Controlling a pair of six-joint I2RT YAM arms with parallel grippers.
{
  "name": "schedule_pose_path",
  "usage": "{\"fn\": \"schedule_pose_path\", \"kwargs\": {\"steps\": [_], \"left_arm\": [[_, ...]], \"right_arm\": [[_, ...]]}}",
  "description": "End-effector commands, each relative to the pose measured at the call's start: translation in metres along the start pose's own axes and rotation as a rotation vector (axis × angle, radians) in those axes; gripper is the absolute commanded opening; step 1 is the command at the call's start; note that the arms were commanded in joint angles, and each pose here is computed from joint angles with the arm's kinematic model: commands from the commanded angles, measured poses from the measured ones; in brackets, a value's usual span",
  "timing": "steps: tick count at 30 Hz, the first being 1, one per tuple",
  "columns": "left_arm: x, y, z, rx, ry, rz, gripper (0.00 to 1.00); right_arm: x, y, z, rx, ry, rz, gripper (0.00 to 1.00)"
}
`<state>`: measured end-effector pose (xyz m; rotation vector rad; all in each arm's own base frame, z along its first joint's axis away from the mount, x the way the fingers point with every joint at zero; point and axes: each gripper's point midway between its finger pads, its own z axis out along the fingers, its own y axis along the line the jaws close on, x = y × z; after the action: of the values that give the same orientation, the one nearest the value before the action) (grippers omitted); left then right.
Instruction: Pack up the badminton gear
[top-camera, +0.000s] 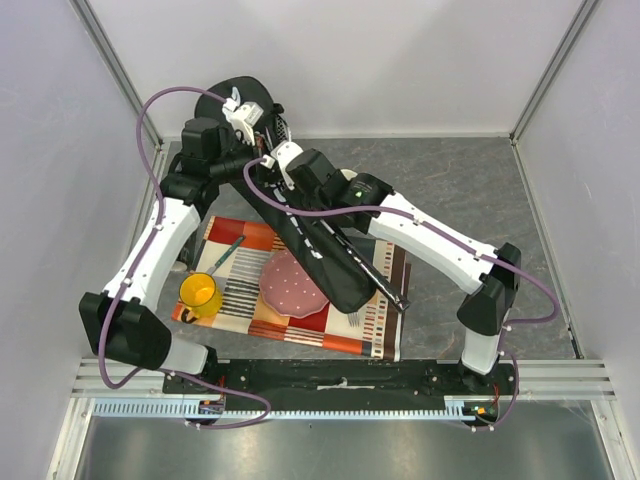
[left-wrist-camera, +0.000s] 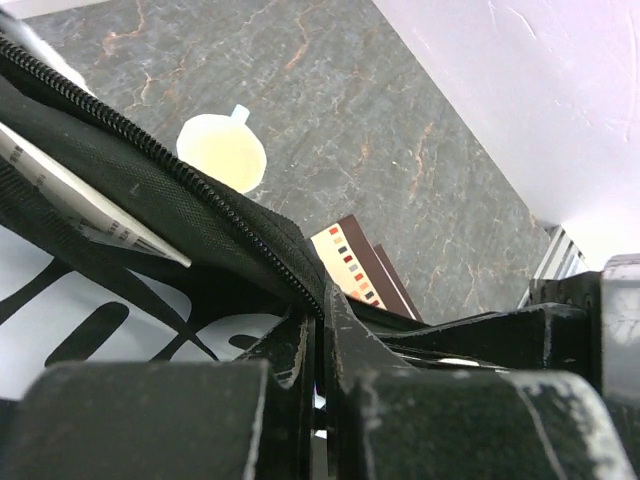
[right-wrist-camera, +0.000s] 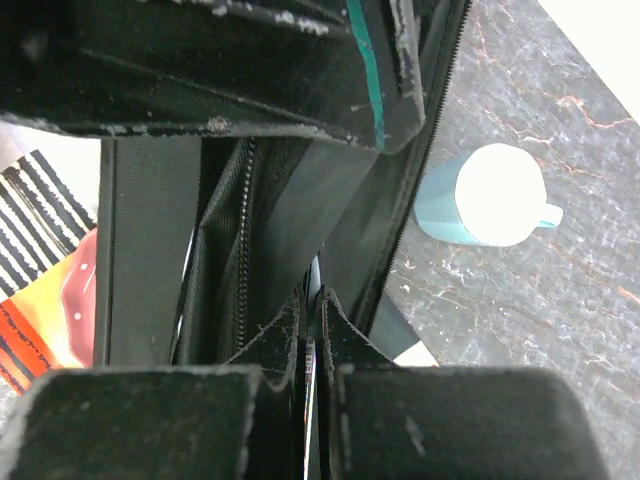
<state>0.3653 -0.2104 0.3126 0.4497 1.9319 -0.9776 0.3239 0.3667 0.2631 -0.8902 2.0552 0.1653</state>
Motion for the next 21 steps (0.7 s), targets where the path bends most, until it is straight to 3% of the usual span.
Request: {"fn": "schedule_pose_path", "kwargs": {"steps": [1, 6, 12, 15, 21], "left_arm": [[-0.031, -0.056, -0.012, 0.217, -0.067, 0.147, 0.02], [-0.013, -0.098, 0.001, 0.357, -0.029, 0.117, 0.02], [-0.004, -0.154, 0.020, 0.517, -0.011, 0.126, 0.02], [0.001, -0.185, 0.039, 0.616, -0.003, 0.097, 0.02], [0.026, -0.228, 0.122, 0.672, 0.098, -0.028, 0.02]], "right_arm": [[-0.036, 0.026, -0.015, -0.152, -0.151, 0.002, 0.00], [-0.059, 0.001, -0.022, -0.014, -0.214, 0.125, 0.00], [-0.078, -0.044, -0.071, 0.140, -0.327, 0.277, 0.00], [-0.062, -0.084, -0.104, 0.291, -0.355, 0.376, 0.00], [0.033, -0.156, -0.154, 0.577, -0.330, 0.586, 0.00]]}}
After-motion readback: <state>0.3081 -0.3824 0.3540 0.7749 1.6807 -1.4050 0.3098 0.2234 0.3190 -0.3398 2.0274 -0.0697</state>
